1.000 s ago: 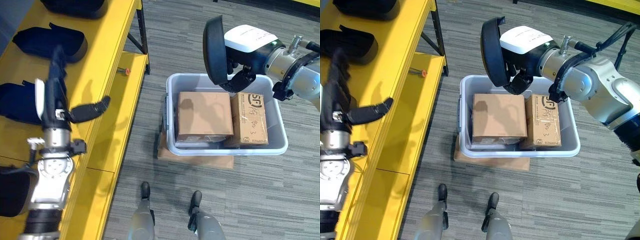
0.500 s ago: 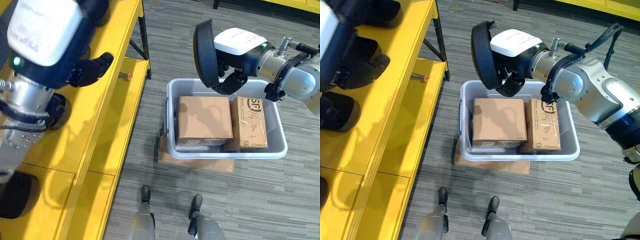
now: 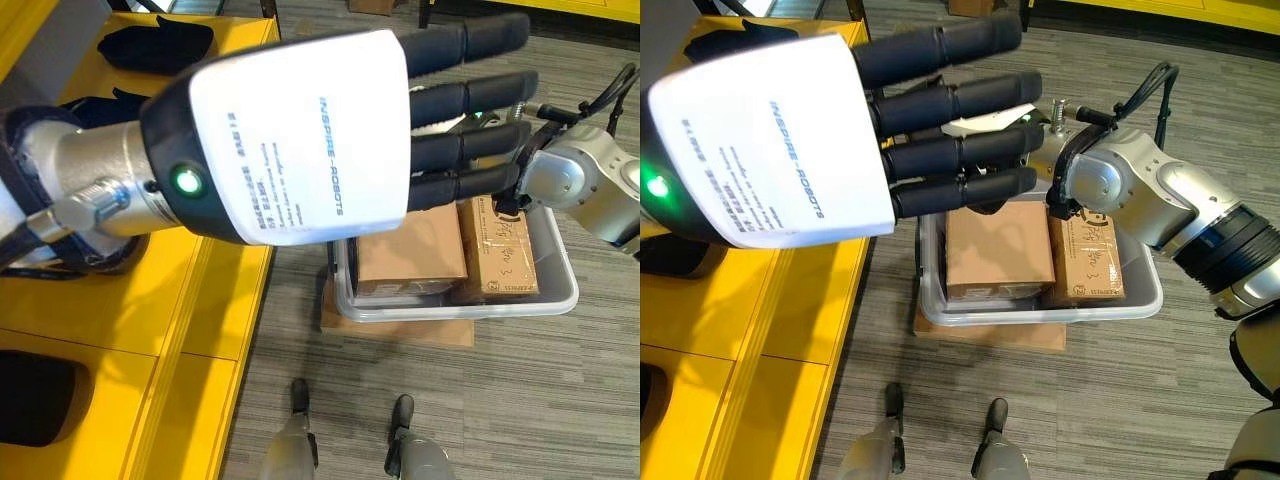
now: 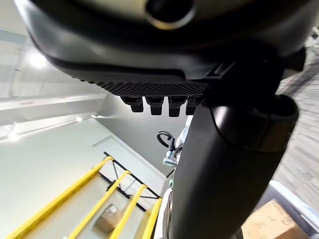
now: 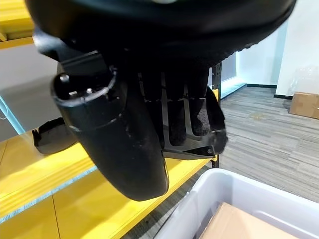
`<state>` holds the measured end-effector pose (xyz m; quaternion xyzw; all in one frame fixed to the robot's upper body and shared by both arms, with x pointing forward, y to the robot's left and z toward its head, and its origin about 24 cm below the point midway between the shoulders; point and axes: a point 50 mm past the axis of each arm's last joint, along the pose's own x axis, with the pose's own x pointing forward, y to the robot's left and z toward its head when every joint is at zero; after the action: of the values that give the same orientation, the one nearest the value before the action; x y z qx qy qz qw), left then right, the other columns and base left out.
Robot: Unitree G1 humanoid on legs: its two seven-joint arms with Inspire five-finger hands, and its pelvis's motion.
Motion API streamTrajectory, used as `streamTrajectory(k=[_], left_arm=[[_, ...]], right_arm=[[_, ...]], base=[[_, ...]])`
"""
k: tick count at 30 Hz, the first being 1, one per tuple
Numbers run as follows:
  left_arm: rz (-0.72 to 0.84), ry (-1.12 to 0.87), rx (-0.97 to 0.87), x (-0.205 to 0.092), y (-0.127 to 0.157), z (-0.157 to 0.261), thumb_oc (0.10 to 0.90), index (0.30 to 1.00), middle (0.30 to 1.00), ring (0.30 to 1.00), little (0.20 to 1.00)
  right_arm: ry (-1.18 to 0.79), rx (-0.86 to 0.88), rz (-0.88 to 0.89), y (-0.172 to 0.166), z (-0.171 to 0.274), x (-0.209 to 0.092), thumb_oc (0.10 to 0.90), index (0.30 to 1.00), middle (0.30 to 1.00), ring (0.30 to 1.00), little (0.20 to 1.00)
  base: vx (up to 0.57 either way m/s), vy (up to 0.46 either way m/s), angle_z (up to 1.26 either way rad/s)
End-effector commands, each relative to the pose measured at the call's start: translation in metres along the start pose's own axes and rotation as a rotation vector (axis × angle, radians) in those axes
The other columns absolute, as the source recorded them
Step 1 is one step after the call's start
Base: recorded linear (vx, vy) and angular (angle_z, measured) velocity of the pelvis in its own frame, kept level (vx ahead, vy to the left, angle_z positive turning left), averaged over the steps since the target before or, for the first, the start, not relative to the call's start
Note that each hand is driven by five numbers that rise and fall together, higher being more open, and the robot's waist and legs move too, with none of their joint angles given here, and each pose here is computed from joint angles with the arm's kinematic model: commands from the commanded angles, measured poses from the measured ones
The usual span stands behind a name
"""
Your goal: Move parts from the plastic box to the shelf.
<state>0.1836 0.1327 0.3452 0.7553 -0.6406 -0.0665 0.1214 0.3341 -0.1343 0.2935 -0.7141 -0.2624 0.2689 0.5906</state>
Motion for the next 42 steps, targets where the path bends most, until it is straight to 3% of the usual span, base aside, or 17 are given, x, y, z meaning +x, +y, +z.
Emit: streamTrajectory(k=[1, 17, 31, 42], left_arm=[[0.027, 0.056, -0.153, -0.003, -0.023, 0.019, 0.900, 1.000, 1.000, 1.000, 1.000], [0.019, 0.024, -0.173, 0.003, -0.025, 0.023, 0.900, 1.000, 1.000, 1.000, 1.000], [-0.081, 0.335, -0.379, -0.019, -0.077, 0.016, 0.900, 1.000, 1.000, 1.000, 1.000], [-0.096, 0.349, -0.473, -0.004, -0.095, 0.021, 0.900, 1.000, 1.000, 1.000, 1.000]], right_arm=[[-0.097, 0.035, -0.043, 0.002, 0.017, 0.021, 0.400, 0.300, 0.300, 0.300, 0.300], [-0.099, 0.009, 0.031, 0.008, 0.017, 0.011, 0.400, 0.300, 0.300, 0.300, 0.300], [-0.140, 0.063, -0.001, 0.005, 0.026, 0.020, 0.400, 0.300, 0.300, 0.300, 0.300], [-0.173, 0.067, -0.026, -0.003, 0.036, 0.031, 0.400, 0.300, 0.300, 0.300, 0.300]], base=[[0.00, 0.000, 0.00], [0.00, 0.000, 0.00], [0.00, 0.000, 0.00], [0.00, 0.000, 0.00]])
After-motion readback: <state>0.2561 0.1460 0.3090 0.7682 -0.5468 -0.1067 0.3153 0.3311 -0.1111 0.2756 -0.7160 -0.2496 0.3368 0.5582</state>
